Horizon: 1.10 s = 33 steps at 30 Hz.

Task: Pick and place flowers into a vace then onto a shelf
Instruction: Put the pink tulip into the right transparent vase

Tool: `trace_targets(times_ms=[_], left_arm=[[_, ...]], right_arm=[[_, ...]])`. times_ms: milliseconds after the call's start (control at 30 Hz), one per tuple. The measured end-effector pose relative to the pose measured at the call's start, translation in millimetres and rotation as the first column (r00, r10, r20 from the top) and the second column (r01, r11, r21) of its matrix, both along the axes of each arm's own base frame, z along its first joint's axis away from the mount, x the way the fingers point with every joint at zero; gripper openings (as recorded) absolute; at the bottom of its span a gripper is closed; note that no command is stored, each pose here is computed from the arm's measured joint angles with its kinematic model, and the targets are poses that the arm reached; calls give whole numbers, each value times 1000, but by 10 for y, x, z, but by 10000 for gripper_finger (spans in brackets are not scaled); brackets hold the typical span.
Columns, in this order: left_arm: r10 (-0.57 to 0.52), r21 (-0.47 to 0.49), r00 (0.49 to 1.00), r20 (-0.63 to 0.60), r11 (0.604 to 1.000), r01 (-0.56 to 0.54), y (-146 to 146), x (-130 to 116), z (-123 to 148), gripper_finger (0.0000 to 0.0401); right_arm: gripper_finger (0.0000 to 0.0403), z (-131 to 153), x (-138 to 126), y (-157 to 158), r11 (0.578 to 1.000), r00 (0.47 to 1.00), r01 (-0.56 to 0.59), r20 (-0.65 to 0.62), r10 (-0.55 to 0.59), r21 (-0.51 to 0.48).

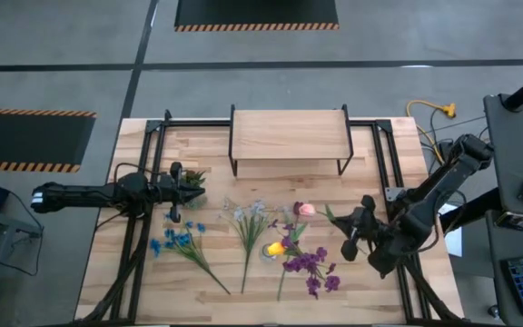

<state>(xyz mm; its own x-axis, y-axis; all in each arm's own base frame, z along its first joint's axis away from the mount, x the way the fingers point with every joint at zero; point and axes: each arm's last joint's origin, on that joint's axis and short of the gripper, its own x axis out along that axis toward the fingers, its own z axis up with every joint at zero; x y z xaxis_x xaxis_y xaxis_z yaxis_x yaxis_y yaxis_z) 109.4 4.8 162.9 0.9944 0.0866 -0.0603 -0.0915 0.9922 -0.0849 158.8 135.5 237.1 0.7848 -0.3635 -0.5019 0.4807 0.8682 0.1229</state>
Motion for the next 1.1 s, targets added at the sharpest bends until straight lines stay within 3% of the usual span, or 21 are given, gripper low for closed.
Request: trace_targets(times_ms=[267, 433, 667, 967, 1100], left_arm=[[0, 0, 1000, 0, 1000, 0, 0, 0, 0, 0], [0, 0, 1000, 0, 1000, 0, 0, 0, 0, 0], [0, 0, 1000, 1, 1000, 0, 0, 0, 1, 0], [0, 0, 1000, 1, 1000, 0, 0, 0, 1, 0], [0, 0, 1000, 0, 1000, 0, 0, 0, 0, 0]], right_arm=[[13, 320, -36, -35, 987, 982, -156, 103, 159, -38], [13, 414, -59, -25, 934, 937, -336, 54, 344, -122], [13, 472, -69, -36, 907, 919, -375, 52, 391, -191], [13, 619, -54, 4, 798, 833, -503, 60, 550, -331], [13, 698, -102, -44, 779, 816, -510, 82, 572, -365]])
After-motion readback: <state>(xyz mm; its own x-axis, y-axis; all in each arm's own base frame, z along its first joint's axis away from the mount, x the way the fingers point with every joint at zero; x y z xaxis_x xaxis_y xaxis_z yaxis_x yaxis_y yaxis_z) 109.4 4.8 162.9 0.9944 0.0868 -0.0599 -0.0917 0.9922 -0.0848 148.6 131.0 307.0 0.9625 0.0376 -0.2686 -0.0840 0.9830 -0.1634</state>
